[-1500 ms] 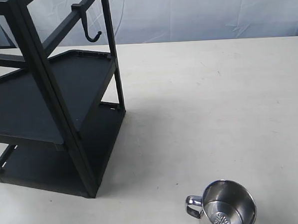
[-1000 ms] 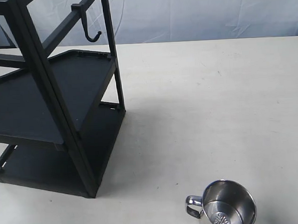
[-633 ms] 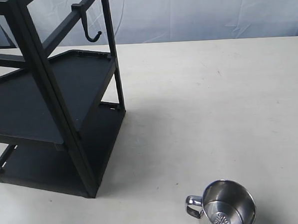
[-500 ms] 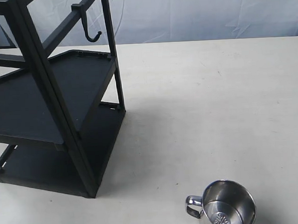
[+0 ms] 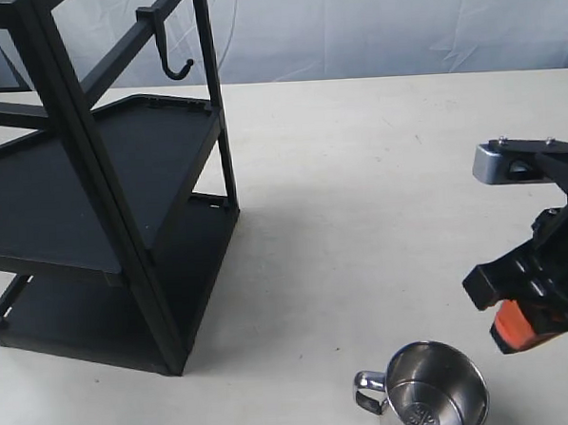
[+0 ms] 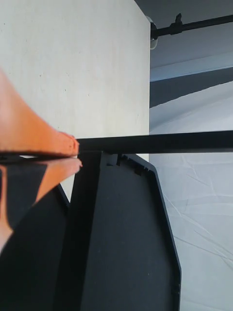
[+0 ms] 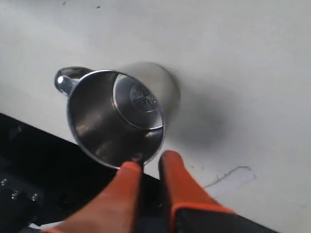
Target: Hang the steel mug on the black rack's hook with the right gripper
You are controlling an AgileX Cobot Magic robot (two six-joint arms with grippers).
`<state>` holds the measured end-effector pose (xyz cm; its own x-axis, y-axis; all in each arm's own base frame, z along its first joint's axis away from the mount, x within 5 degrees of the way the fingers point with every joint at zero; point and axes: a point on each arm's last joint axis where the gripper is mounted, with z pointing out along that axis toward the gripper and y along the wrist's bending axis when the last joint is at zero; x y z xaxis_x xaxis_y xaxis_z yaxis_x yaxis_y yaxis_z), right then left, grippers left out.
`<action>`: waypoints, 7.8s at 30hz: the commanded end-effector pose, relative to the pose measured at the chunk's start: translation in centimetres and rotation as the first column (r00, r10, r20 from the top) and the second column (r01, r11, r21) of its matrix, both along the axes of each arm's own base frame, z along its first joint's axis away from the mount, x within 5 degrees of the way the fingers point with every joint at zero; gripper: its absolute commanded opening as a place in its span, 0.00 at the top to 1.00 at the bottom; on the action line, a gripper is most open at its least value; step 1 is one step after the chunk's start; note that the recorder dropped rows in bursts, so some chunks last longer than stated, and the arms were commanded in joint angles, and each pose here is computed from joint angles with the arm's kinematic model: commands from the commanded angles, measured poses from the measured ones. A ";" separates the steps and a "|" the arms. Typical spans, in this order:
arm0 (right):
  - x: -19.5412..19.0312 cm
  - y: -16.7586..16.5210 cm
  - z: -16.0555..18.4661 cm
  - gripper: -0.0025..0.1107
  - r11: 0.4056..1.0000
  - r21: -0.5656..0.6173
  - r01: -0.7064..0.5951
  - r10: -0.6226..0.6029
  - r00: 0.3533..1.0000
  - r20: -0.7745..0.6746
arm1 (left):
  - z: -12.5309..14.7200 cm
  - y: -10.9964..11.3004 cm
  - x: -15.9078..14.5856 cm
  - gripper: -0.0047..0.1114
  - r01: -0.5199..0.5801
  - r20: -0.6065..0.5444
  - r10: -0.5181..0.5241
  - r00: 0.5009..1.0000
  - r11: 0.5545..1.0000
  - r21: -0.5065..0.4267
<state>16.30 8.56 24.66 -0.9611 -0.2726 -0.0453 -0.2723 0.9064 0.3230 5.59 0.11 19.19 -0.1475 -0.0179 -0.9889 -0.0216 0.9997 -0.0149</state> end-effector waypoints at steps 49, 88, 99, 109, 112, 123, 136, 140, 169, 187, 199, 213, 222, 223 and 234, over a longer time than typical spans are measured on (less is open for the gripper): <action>3.5 2.8 -5.7 0.99 0.951 0.199 0.237 -0.279 0.935 0.221 | 0.0 0.0 0.0 0.95 0.001 0.005 -0.001 1.000 1.000 -0.002; 6.5 10.9 2.6 0.99 0.839 0.539 0.077 -0.503 0.491 0.711 | 0.0 0.0 0.0 0.95 0.001 0.005 -0.001 1.000 1.000 -0.002; 5.9 12.9 2.4 0.99 0.853 0.521 0.022 -0.458 0.509 0.729 | 0.0 0.0 0.0 0.95 0.001 0.005 -0.001 1.000 1.000 -0.002; 5.6 13.1 2.1 0.99 0.860 0.510 0.017 -0.432 0.554 0.711 | 0.0 0.0 0.0 0.95 0.001 0.005 -0.001 1.000 1.000 -0.002; 4.9 13.8 2.1 0.99 0.861 0.508 -0.011 -0.418 0.554 0.720 | 0.0 0.0 0.0 0.95 0.001 0.005 -0.001 1.000 1.000 -0.002; 4.6 13.7 1.7 0.99 0.886 0.462 0.032 -0.403 0.547 0.734 | 0.0 0.0 0.0 0.95 0.001 0.005 -0.001 1.000 1.000 -0.002; 3.7 14.8 0.8 0.99 0.921 0.388 0.039 -0.349 0.525 0.776 | 0.0 0.0 0.0 0.95 0.001 0.005 -0.001 1.000 1.000 -0.002; 3.6 14.9 0.7 0.99 0.922 0.387 0.028 -0.340 0.539 0.771 | 0.0 0.0 0.0 0.95 0.001 0.005 -0.001 1.000 1.000 -0.002; 0.8 13.7 5.1 0.75 0.860 0.493 -0.127 -0.333 0.592 0.734 | 0.0 0.0 0.0 0.95 0.001 0.005 -0.001 1.000 1.000 -0.002; 0.1 4.1 6.1 0.99 0.975 -0.016 0.222 -0.048 0.278 0.959 | 0.0 0.0 0.0 0.95 0.001 0.005 -0.001 1.000 1.000 -0.002; 0.2 2.4 6.3 0.99 0.921 -0.060 0.385 -0.040 0.247 0.968 | 0.0 0.0 0.0 0.95 0.001 0.005 -0.001 1.000 1.000 -0.002; -2.8 -4.2 10.6 0.99 0.883 0.388 0.264 -0.417 0.061 0.907 | 0.0 0.0 0.0 0.95 0.001 0.005 -0.001 1.000 1.000 -0.002; -8.4 -8.5 7.0 0.99 0.840 0.482 0.248 -0.459 -0.147 0.876 | 0.0 0.0 0.0 0.95 0.001 0.005 -0.001 1.000 1.000 -0.002; -8.6 -8.7 6.3 0.99 0.837 0.480 0.263 -0.456 -0.149 0.877 | 0.0 0.0 0.0 0.95 0.001 0.005 -0.001 1.000 1.000 -0.002; -8.9 -8.3 3.5 0.99 0.875 0.421 0.237 -0.405 -0.116 0.907 | 0.0 0.0 0.0 0.95 0.001 0.005 -0.001 1.000 1.000 -0.002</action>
<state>7.41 -0.03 28.41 0.0816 0.1894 -0.9785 -0.0337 0.9817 0.1872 5.59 0.11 19.19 -0.1475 -0.0179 -0.9889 -0.0216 0.9997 -0.0149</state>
